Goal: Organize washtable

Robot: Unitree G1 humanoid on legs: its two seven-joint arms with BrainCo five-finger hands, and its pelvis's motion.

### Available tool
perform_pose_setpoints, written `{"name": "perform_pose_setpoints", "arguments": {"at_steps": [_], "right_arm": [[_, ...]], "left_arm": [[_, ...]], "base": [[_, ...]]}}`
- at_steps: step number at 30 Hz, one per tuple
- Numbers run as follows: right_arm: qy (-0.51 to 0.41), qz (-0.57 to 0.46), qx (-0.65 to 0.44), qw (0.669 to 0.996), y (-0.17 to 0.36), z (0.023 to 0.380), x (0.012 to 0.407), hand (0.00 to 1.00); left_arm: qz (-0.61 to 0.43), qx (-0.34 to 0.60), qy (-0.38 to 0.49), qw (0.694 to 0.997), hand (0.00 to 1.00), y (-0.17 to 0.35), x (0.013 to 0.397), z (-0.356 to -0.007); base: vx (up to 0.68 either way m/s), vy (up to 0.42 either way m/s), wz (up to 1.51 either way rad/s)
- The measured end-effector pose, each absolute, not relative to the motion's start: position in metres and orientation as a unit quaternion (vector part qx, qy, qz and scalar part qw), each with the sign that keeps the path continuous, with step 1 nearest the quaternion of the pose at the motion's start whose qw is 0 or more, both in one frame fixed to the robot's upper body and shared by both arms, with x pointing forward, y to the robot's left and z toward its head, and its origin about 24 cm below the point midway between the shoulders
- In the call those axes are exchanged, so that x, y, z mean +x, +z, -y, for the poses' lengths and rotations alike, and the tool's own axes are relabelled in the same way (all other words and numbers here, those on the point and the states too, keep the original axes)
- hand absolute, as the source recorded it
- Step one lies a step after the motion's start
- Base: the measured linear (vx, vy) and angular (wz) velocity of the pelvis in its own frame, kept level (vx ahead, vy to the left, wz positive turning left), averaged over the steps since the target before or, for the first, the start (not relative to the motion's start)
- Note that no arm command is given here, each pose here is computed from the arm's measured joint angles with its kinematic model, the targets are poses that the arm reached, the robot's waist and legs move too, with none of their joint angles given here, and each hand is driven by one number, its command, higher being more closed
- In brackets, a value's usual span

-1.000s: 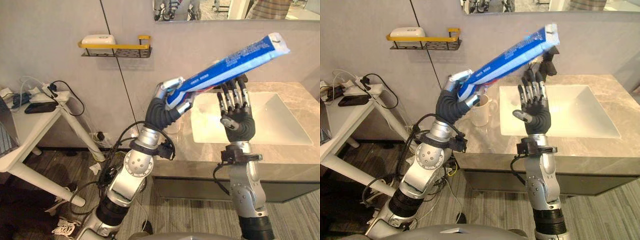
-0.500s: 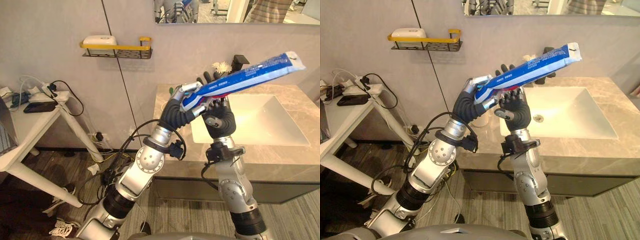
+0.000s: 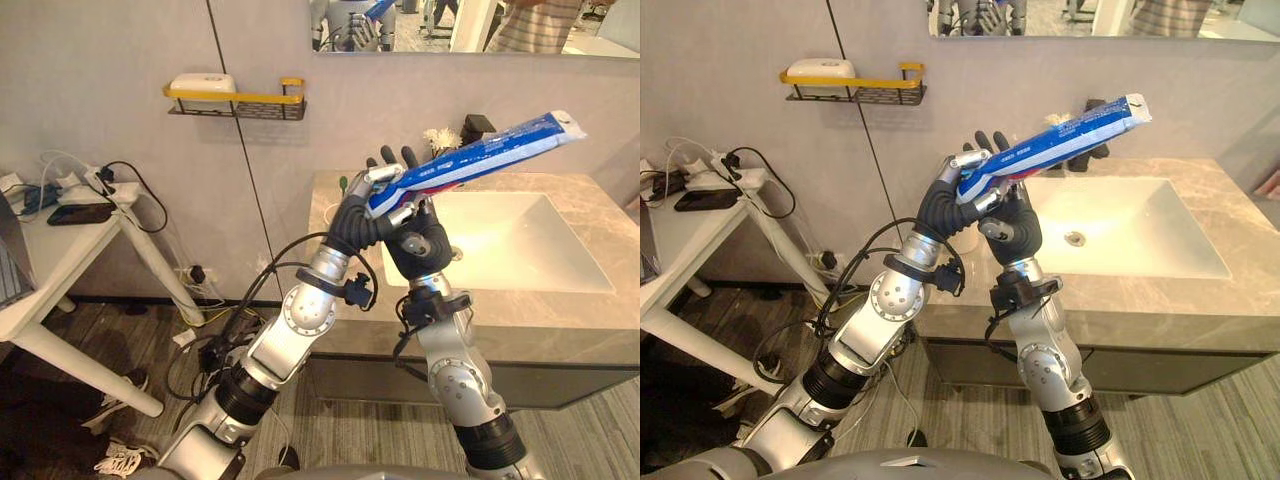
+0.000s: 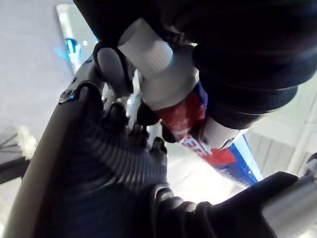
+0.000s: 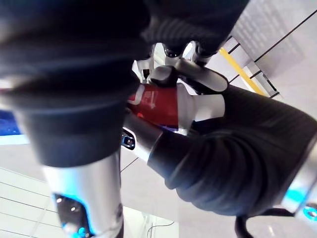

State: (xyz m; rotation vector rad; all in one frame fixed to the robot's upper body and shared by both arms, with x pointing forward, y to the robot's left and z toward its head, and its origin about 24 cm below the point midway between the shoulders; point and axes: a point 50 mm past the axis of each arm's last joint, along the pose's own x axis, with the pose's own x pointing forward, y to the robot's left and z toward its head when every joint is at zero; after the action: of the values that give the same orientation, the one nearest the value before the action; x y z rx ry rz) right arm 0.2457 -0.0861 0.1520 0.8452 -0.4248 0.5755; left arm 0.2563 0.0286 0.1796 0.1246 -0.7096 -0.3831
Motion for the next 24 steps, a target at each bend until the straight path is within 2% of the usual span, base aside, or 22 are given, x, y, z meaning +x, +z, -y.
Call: {"name": "perform_pose_setpoints", "arguments": {"at_steps": [14,24], "right_arm": [[0.270,0.198,0.389,0.858,0.151,0.090,0.246,0.00],[0.254,0.205,0.391,0.860,0.154,0.094,0.247,0.00]], "left_arm": [[0.353,0.086,-0.173,0.915,1.00,0.175,0.260,-0.032],[0.333,0.105,-0.154,0.924,1.00,0.162,0.267,-0.041]], "base": [[0.00,0.000,0.00],[0.00,0.000,-0.01]]}}
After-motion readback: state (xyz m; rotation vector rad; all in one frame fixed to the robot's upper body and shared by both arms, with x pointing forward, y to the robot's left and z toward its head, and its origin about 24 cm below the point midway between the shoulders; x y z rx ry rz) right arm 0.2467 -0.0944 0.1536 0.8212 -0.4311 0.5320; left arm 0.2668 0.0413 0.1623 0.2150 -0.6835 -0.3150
